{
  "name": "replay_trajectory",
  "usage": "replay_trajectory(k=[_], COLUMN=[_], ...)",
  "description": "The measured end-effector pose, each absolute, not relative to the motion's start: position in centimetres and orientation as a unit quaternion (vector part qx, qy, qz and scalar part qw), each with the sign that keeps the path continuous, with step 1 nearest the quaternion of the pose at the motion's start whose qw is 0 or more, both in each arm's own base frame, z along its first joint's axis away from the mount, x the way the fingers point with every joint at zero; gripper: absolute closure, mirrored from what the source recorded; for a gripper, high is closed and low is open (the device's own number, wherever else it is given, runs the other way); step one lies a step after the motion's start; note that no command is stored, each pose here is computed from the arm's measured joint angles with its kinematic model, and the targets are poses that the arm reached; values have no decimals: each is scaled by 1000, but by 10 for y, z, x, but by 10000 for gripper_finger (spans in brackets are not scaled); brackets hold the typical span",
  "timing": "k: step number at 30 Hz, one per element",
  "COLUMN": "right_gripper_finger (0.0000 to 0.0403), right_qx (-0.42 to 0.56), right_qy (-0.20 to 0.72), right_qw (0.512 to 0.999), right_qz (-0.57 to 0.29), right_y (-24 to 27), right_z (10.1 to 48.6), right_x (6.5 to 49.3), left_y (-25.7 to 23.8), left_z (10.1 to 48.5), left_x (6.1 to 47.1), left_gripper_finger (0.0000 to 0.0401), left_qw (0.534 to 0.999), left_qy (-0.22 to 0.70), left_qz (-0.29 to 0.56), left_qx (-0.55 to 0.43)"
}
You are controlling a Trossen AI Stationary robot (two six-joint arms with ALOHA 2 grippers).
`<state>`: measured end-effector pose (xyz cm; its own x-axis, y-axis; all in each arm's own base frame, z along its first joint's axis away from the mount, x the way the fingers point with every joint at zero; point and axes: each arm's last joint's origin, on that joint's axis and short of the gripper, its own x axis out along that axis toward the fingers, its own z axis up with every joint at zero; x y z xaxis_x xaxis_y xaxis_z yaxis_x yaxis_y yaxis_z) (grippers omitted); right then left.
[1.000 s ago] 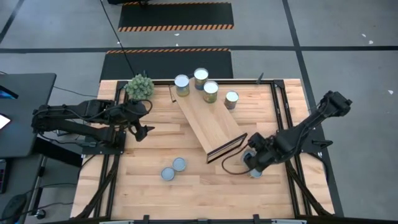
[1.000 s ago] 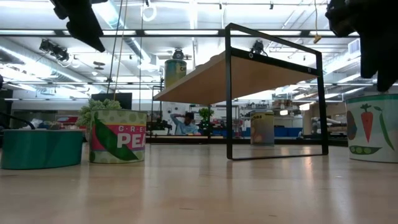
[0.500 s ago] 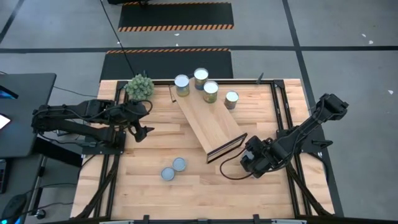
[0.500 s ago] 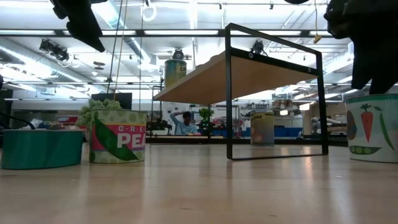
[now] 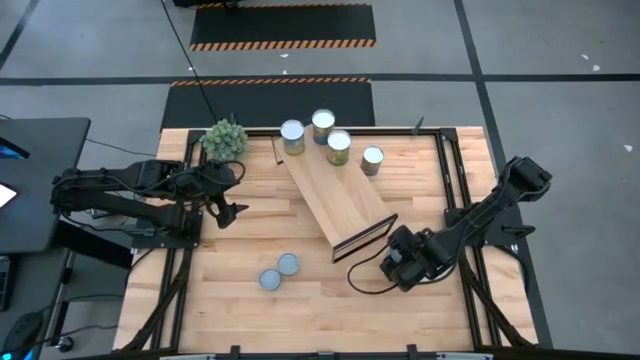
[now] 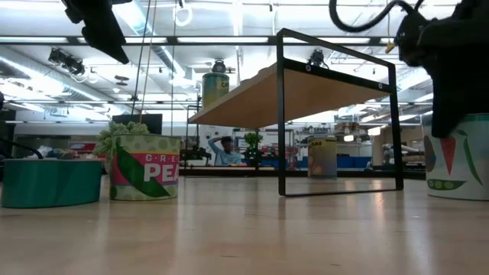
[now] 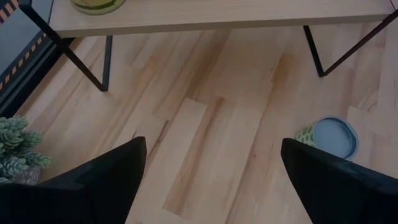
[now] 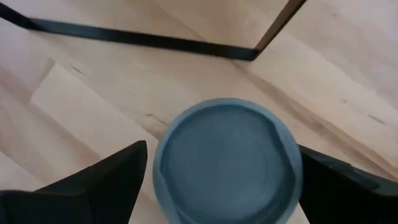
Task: Pick and place cans onto a shelf
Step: Put the canned mix vegetables on the shelf
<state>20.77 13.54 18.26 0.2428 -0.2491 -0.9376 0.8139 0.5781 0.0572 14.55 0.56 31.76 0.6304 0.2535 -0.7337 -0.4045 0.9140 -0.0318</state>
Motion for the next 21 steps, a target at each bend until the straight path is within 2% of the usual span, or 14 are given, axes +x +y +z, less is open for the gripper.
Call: replay_trajectory(k=[13,21], right_gripper_finger=[34,92], right_qx=[252,261], right_qy=[520,518], right_qw=[730,725], right_qz=[-363,-373], right_y=[135,129], right_z=[167,167], right_x=[215,220], left_y=[6,6], left_z=[318,318], left_x=[146,146], left_gripper_finger=[24,24], left_qw=[897,898], left_qy=[388,387], left_qz=[185,185], left_qx=[-102,-101])
